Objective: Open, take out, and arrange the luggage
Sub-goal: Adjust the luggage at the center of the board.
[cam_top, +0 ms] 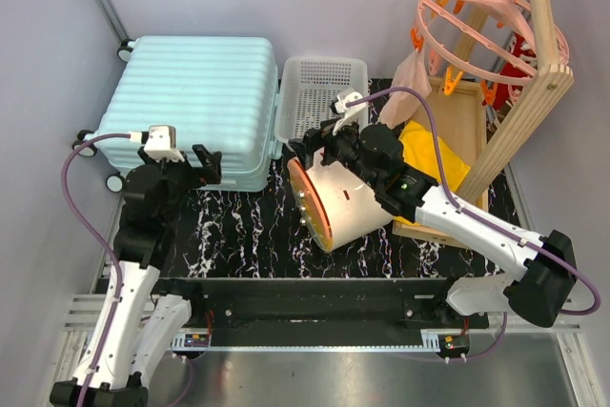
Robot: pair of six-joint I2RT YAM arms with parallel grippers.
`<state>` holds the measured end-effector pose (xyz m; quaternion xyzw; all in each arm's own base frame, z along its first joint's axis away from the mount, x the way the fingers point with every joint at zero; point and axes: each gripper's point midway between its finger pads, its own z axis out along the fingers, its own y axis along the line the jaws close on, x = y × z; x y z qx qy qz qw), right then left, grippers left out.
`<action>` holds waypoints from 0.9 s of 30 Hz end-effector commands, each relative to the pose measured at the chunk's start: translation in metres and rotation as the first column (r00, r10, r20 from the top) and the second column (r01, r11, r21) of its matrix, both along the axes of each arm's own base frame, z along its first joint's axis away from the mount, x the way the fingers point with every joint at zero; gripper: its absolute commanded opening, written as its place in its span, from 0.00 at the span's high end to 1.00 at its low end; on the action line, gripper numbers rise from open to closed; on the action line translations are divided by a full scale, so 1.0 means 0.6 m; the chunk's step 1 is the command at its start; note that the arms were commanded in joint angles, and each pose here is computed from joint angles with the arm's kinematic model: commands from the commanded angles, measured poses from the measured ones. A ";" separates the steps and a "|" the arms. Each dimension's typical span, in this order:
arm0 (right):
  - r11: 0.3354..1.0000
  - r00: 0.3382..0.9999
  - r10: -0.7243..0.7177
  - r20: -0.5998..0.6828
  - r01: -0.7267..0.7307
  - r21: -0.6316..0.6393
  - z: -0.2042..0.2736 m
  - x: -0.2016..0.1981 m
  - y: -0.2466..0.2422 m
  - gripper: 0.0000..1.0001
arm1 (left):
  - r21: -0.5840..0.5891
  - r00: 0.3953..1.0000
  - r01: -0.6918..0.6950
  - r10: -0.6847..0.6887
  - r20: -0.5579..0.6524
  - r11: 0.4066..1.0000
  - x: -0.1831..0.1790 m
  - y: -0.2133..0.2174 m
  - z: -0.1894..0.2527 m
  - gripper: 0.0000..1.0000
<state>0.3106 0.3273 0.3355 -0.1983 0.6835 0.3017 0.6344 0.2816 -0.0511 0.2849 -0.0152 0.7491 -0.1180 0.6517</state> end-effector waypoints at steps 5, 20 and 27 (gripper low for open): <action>0.996 0.997 -0.071 -0.037 0.069 -0.050 0.004 0.029 0.000 0.00 | -0.091 0.996 -0.032 0.024 -0.083 0.995 0.036 -0.030 -0.061 0.06; 0.969 0.967 0.192 -0.166 -0.214 -0.121 -0.033 0.011 0.145 0.01 | -0.139 0.971 -0.237 0.240 0.008 0.961 0.014 0.100 0.039 0.01; 0.952 0.957 0.202 -0.208 -0.241 -0.186 -0.081 0.005 0.206 0.00 | -0.105 0.849 -0.527 0.528 -0.025 0.843 0.024 0.247 0.073 0.01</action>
